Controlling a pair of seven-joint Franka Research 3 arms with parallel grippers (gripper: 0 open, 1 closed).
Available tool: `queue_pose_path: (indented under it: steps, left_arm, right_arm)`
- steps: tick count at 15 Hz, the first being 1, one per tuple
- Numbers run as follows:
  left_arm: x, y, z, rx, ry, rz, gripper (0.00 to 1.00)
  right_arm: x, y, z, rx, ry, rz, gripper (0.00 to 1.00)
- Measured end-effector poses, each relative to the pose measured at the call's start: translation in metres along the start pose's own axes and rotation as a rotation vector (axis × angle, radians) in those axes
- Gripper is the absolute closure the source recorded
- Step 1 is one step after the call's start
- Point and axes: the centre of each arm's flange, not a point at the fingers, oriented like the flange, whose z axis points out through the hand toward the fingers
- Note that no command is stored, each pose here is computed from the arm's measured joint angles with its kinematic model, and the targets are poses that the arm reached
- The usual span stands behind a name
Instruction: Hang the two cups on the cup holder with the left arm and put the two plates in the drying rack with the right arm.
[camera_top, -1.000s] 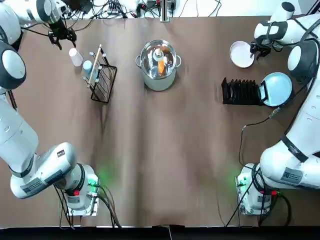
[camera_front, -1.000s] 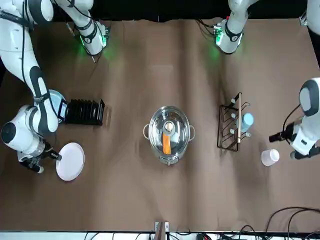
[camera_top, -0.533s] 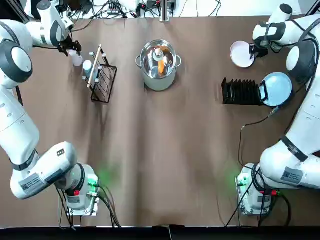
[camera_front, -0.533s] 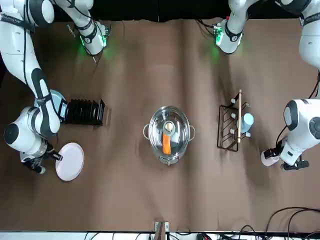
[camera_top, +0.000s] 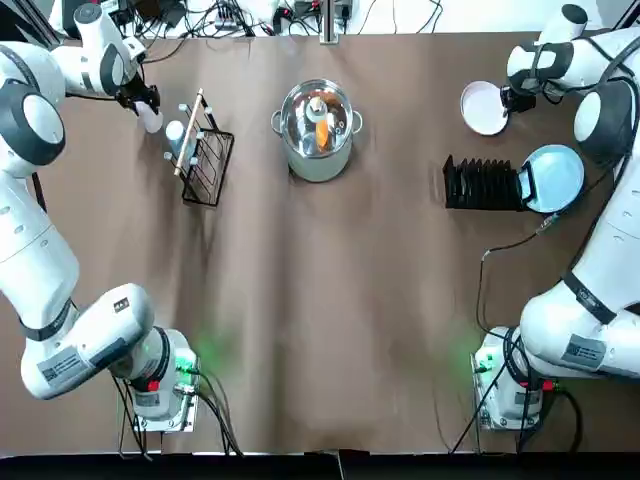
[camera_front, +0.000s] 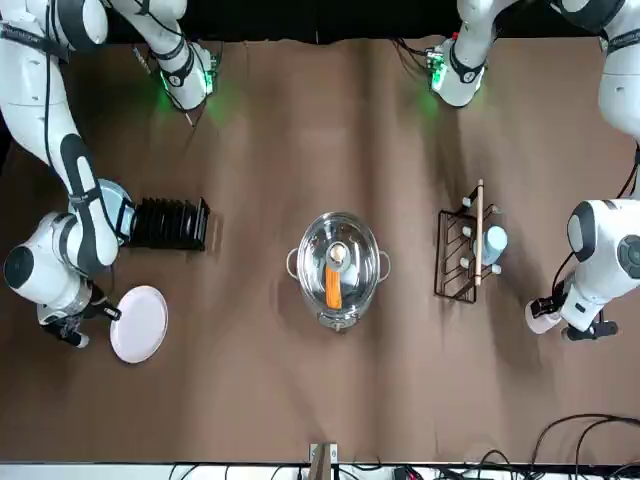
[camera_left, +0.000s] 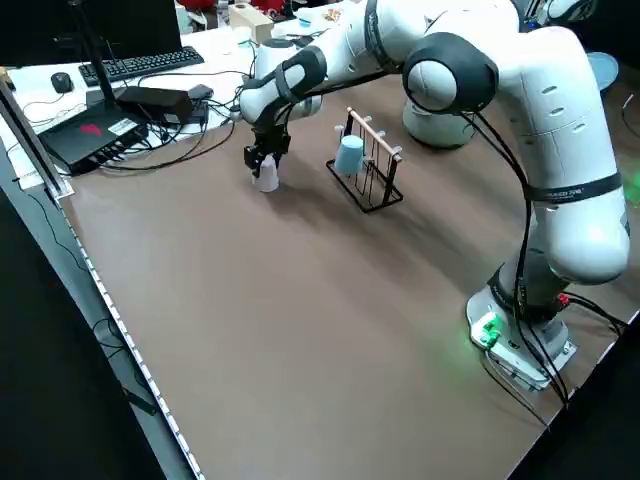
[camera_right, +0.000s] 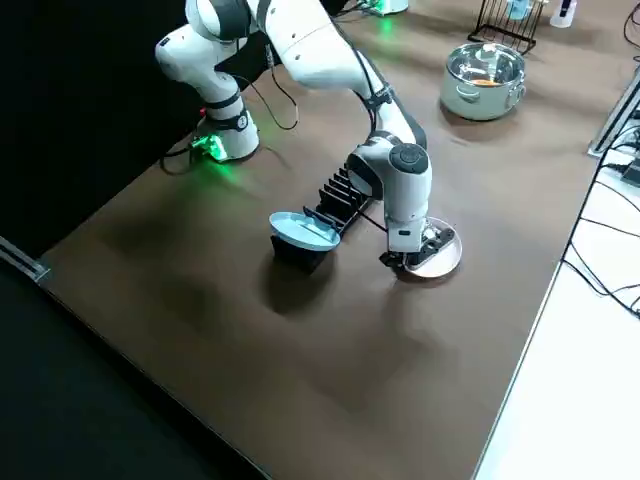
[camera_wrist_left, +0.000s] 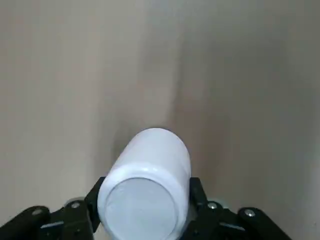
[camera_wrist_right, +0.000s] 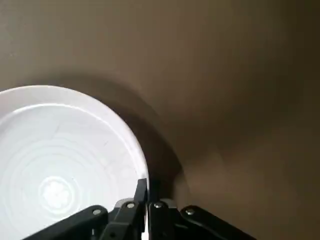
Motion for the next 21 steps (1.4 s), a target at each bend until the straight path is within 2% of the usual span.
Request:
queue_pose_path:
  steps: [4, 7, 8, 11, 13, 14, 17, 19, 21]
  left_arm:
    - [0.002, 0.001, -0.003, 0.000, 0.008, -0.009, 0.31]
    - [0.013, 0.004, -0.026, -0.002, 0.049, -0.082, 0.31]
    - [0.017, 0.011, -0.040, -0.005, 0.054, -0.112, 0.31]
    - [0.015, 0.050, -0.095, -0.004, -0.006, -0.192, 0.31]
    - [0.009, 0.074, -0.135, -0.031, -0.050, -0.251, 0.31]
    - [0.005, 0.084, -0.152, -0.044, -0.073, -0.275, 0.31]
    - [-0.008, 0.114, -0.188, -0.051, -0.119, -0.325, 0.31]
    - [-0.016, 0.138, -0.195, -0.049, -0.143, -0.350, 0.31]
    - [-0.023, 0.155, -0.192, -0.042, -0.169, -0.366, 0.31]
  right_arm:
    - [0.002, -0.010, -0.028, 0.000, -0.051, -0.014, 0.96]
    - [-0.001, -0.020, -0.087, -0.024, -0.094, -0.055, 0.96]
    - [-0.003, -0.022, -0.109, -0.058, -0.101, -0.085, 0.96]
    - [-0.016, -0.017, -0.161, -0.207, -0.145, -0.169, 0.96]
    - [-0.028, -0.012, -0.179, -0.378, -0.208, -0.251, 0.96]
    - [-0.033, -0.014, -0.183, -0.441, -0.234, -0.278, 0.96]
    - [-0.045, -0.018, -0.180, -0.557, -0.270, -0.350, 0.96]
    - [-0.052, -0.012, -0.172, -0.643, -0.293, -0.415, 0.96]
    - [-0.061, -0.004, -0.170, -0.685, -0.320, -0.478, 0.96]
